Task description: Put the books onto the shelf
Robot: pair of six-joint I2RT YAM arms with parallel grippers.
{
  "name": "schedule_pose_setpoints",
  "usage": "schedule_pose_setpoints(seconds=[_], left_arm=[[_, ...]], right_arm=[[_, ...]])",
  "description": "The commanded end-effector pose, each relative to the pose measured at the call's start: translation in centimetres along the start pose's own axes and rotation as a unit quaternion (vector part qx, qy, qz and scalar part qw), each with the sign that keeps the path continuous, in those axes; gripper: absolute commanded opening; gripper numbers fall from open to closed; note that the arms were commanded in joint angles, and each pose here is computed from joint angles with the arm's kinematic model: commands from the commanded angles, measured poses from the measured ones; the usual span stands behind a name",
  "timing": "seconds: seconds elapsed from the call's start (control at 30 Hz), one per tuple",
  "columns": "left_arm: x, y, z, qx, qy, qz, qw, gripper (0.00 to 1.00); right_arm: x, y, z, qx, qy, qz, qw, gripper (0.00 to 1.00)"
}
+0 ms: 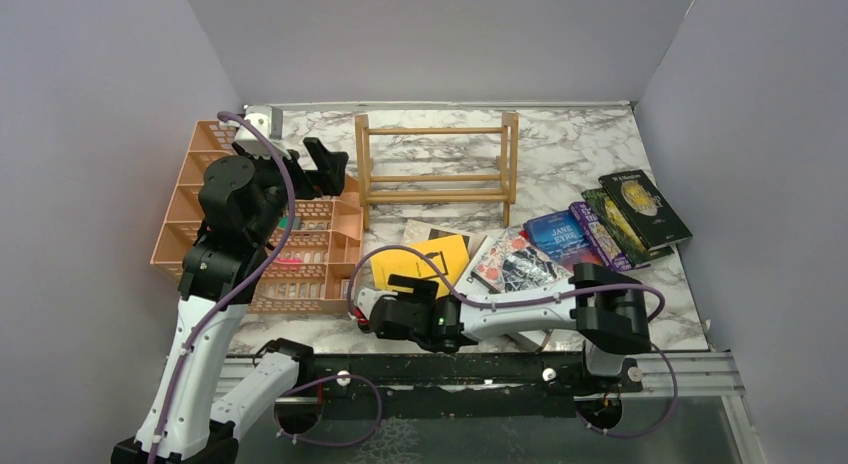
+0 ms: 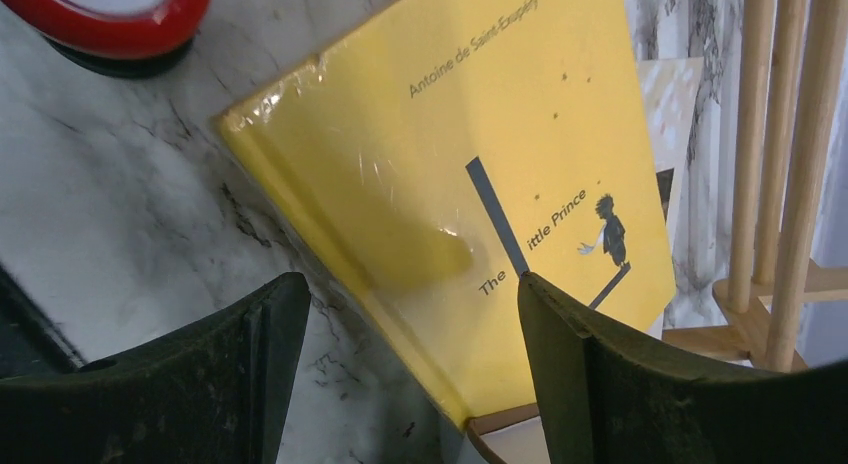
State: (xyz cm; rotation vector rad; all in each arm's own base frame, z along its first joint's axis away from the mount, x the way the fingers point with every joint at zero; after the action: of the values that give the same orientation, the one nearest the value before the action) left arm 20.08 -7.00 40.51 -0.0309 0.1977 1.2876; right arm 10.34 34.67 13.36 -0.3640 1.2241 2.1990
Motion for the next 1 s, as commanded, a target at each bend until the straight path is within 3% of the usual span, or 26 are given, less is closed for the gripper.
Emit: schedule_pose_setpoints(seconds=[0.0,0.13,0.4,0.5,0.77,0.97], left_arm=[[0.4,0.1,0.2,0.000,0.000,0.020,1.000,0.99],[0.6,-0.1,-0.1,0.006,-0.001,0.025,1.000,0.99],[1.0,-0.4,-0.2,0.001,0.009,0.051,0.999,0.99],[1.1,-0.6,-0.3,0.004,0.007,0.052,0.999,0.99],[1.4,-1.5,-1.1,0.016,0.011,0.064,0.998,0.99],[1.5,-1.4,0.6,-0.007,0.000,0.074,0.997,0.99]], right_arm=[[0.4,-1.4,-1.2,0.017,0.044,-0.047,0.998,0.81],[1.0,-2.3,-1.5,0.009,0.049,-0.050,0.998,0.81],[1.1,-5.1,-1.0,-0.056,0.052,-0.152,0.985,0.79],[1.3,-5.3,-0.8,-0.068,0.055,-0.140,0.986,0.67],[0.7,-3.7,0.3,-0.130,0.039,-0.110,0.985,0.54],[0.5,-3.4,1.2,-0.157,0.055,-0.096,0.981,0.35]])
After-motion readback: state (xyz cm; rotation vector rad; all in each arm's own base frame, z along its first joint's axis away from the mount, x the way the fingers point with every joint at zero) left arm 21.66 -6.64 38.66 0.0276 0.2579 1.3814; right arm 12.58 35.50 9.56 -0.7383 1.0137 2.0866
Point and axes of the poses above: each gripper's point midway between its finger pads, its own y axis back along the fingers, its own x axis along the line the jaws close on, z = x × y, the point moved 8 cm from there along y, back along the fingers, and after that the axes turned 6 degrees about -y, right-handed, at the moved point
